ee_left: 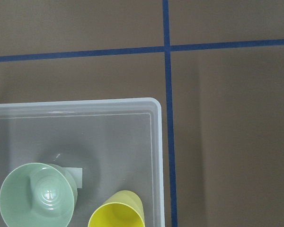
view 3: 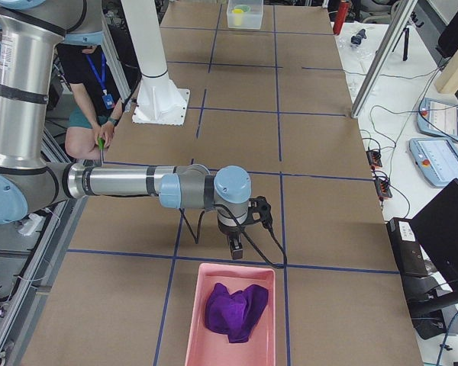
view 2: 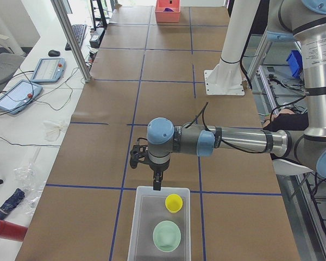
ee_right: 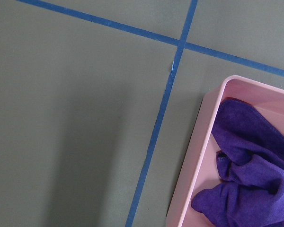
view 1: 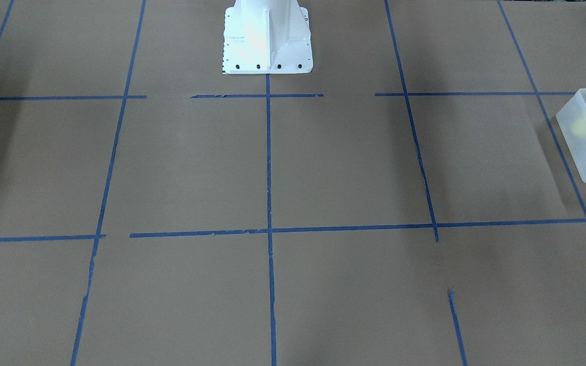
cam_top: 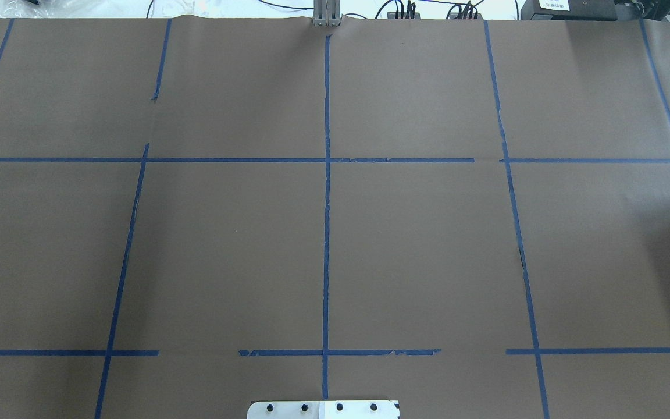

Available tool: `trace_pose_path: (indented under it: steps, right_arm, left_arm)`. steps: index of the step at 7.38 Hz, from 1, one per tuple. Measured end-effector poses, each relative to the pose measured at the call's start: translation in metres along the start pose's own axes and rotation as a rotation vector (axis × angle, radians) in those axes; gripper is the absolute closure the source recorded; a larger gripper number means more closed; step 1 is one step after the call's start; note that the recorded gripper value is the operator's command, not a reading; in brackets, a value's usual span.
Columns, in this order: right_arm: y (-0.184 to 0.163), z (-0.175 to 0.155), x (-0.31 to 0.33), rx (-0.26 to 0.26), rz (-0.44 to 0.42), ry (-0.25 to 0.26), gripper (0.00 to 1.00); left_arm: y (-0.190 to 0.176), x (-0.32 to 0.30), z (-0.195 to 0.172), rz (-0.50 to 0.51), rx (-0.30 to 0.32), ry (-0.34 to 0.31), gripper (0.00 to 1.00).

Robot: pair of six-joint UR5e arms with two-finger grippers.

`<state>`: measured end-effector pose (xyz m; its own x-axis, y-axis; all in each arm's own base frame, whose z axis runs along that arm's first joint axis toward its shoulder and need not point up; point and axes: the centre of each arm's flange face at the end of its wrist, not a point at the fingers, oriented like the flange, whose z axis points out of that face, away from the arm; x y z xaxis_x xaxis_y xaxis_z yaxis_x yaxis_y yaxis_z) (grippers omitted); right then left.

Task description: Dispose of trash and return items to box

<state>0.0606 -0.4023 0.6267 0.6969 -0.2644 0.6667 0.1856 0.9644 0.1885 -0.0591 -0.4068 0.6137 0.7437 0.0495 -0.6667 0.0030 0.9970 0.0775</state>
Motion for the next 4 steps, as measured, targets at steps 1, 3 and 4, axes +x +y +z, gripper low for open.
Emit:
trace_pose_path:
  steps: [1, 3, 4]
  right_arm:
    - [0.0001, 0.0001, -0.0002, 0.0, 0.001, -0.003, 0.0]
    - [-0.0001, 0.0009, -0.0002, -0.002, 0.002, -0.005, 0.0]
    - [-0.0006, 0.0013, -0.0004, -0.003, 0.001, -0.006, 0.0]
  left_arm:
    - [-0.0003, 0.0001, -0.0004, 0.001, 0.001, 0.0, 0.0]
    - [-0.0002, 0.0006, -0.0015, 0.002, 0.004, 0.0, 0.0]
    - [0.0, 0.0007, -0.0017, 0.002, 0.004, 0.0, 0.0]
